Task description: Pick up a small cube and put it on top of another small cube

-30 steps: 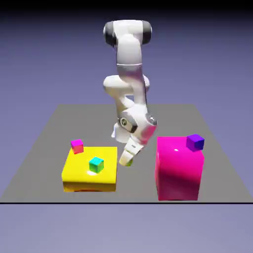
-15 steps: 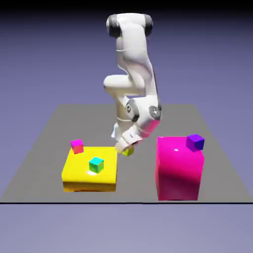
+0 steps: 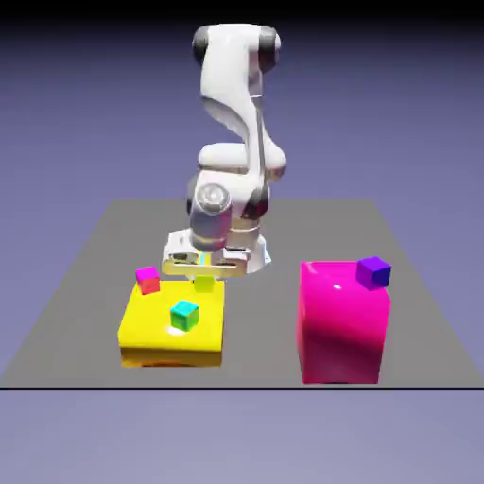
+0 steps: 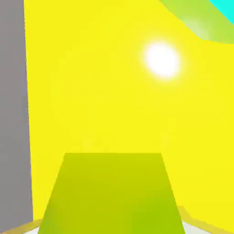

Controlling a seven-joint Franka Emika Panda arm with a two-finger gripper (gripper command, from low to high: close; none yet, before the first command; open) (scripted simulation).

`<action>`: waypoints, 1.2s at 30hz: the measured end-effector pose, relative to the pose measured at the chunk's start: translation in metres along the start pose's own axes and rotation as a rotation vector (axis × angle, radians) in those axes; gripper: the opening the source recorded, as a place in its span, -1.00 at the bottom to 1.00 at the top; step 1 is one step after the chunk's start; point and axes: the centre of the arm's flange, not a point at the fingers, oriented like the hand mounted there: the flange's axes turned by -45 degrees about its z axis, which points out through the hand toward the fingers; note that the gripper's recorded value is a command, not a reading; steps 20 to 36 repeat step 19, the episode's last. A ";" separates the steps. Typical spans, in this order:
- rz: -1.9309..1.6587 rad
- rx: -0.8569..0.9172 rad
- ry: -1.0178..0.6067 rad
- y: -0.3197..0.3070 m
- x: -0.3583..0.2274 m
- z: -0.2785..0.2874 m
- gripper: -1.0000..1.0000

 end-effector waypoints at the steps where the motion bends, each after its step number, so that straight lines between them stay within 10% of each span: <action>1: 0.099 0.041 -0.009 0.017 0.000 -0.005 -1.00; 9: 0.897 0.430 -0.114 0.181 -0.048 -0.032 -1.00; 16: 0.887 0.470 -0.119 0.146 -0.033 0.016 -1.00; 17: 0.891 0.471 -0.119 0.147 -0.033 0.019 1.00; 36: 0.922 0.481 -0.121 0.159 -0.041 0.023 1.00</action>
